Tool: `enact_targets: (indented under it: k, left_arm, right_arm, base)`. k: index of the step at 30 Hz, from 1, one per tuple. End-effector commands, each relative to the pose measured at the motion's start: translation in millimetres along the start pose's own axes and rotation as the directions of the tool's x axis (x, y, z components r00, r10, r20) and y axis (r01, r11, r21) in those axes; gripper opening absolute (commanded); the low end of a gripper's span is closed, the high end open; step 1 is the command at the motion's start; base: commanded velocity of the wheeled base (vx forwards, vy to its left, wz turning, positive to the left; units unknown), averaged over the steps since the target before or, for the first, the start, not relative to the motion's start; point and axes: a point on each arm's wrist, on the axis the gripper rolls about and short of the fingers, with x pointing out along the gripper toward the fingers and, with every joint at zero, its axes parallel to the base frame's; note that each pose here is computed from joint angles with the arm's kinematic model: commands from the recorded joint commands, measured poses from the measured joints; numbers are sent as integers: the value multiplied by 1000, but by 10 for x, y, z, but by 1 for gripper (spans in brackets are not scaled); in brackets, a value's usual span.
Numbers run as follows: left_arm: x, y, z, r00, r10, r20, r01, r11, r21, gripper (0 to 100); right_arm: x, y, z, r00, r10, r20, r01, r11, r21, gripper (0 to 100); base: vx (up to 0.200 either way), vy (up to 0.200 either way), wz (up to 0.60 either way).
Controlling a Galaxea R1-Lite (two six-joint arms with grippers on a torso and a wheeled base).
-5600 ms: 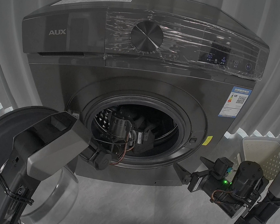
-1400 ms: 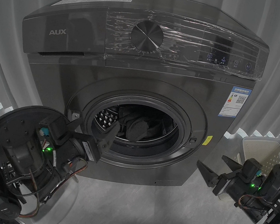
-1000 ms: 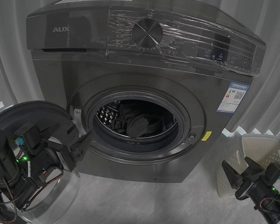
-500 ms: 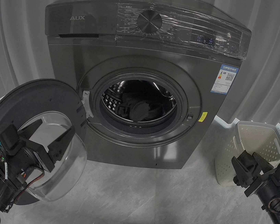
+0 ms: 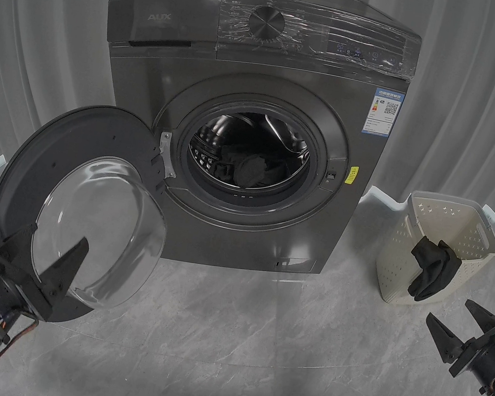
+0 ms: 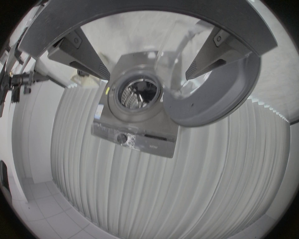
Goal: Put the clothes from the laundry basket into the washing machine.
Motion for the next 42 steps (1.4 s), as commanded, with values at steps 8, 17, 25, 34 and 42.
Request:
enact_targets:
  k: [8, 17, 25, 34, 42]
  left_arm:
    - [-501, 295, -189, 980, 81, -181, -77, 997, 29, 100]
    - [-1041, 537, -266, 984, 147, -99, -150, 988, -26, 100]
    - [-1338, 569, -458, 983, 171, -66, -172, 985, -13, 100]
    - [-1410, 538, -550, 975, 209, -69, -203, 975, 85, 100]
    - [-1470, 506, -567, 970, 244, 10, -241, 952, 190, 100]
  right_arm:
    - [-664, -179, -185, 983, -182, -13, 181, 983, -28, 100]
    - [-1098, -179, -390, 961, -260, 97, 264, 964, -29, 100]
    - [-1295, -151, -608, 936, -323, 140, 332, 942, -45, 100]
    - [-1339, -100, -683, 953, -263, 147, 273, 961, -50, 100]
    - [-1345, -131, -691, 903, -400, 154, 407, 913, -15, 100]
  base:
    - [0, 0, 0]
    - [0, 0, 0]
    - [0, 0, 0]
    - [0, 0, 0]
    - [0, -150, 0]
